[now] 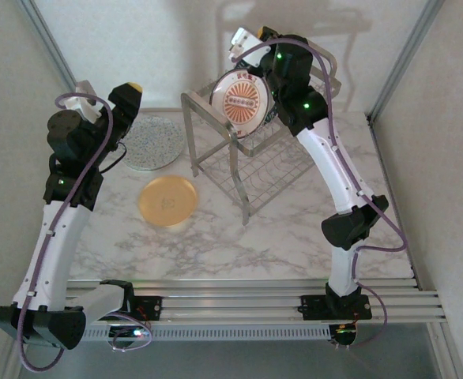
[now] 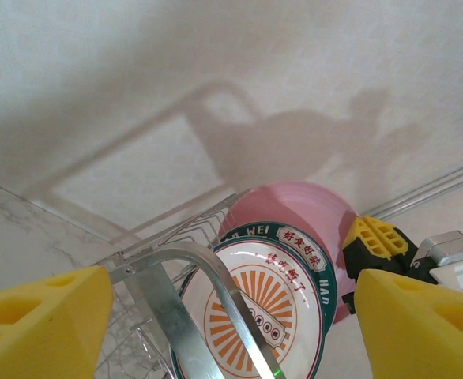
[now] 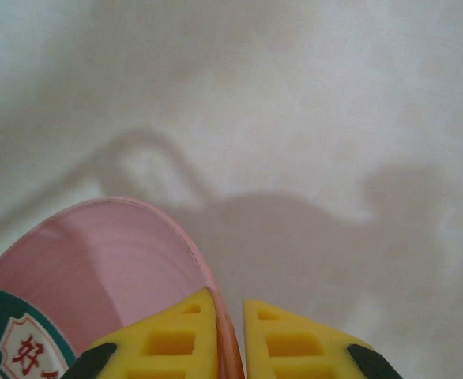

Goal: Unload the plates from the dish rack

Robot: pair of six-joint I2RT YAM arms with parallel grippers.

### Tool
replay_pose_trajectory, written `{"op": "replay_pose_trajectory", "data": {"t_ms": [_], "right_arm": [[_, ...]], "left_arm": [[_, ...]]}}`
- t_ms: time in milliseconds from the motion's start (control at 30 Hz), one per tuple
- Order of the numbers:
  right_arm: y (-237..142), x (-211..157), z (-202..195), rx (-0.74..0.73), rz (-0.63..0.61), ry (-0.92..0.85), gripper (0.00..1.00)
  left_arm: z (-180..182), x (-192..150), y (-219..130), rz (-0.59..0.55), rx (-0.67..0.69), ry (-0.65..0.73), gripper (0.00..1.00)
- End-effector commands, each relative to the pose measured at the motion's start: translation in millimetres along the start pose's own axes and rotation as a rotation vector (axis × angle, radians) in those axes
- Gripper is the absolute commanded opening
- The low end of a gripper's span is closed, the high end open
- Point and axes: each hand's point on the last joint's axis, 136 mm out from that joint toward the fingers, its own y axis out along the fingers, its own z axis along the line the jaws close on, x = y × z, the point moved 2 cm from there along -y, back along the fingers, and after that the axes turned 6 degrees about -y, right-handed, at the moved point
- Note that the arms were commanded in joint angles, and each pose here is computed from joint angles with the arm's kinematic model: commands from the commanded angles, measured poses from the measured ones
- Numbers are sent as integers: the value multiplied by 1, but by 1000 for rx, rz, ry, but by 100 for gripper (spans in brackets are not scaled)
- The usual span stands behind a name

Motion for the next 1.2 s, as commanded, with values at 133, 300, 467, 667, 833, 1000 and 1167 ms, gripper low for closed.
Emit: {"op": "replay_pose_trajectory", "data": {"t_ms": [133, 300, 467, 667, 833, 1000, 1167], "right_arm": [[-22, 10, -55, -168, -18, -13, 0], [-27, 9, -68, -209, -12, -24, 0], [-34, 11, -80, -235, -14, -37, 0], [-40, 6, -92, -266, 1, -51, 0], [-46, 2, -105, -301, 9, -49, 0], [-53, -4, -119, -335, 28, -40, 0], [-60, -11, -130, -367, 48, -25, 0]], "left_arm": [[-32, 4, -6, 0, -100, 15, 80], [-34, 4, -7, 1, -101, 17, 80], [-34, 4, -9, 1, -100, 19, 80], [-36, 4, -9, 3, -110, 14, 80], [-37, 4, -9, 4, -114, 12, 80], [-39, 3, -9, 8, -124, 9, 80], [-45, 0, -7, 26, -146, 5, 80]]}}
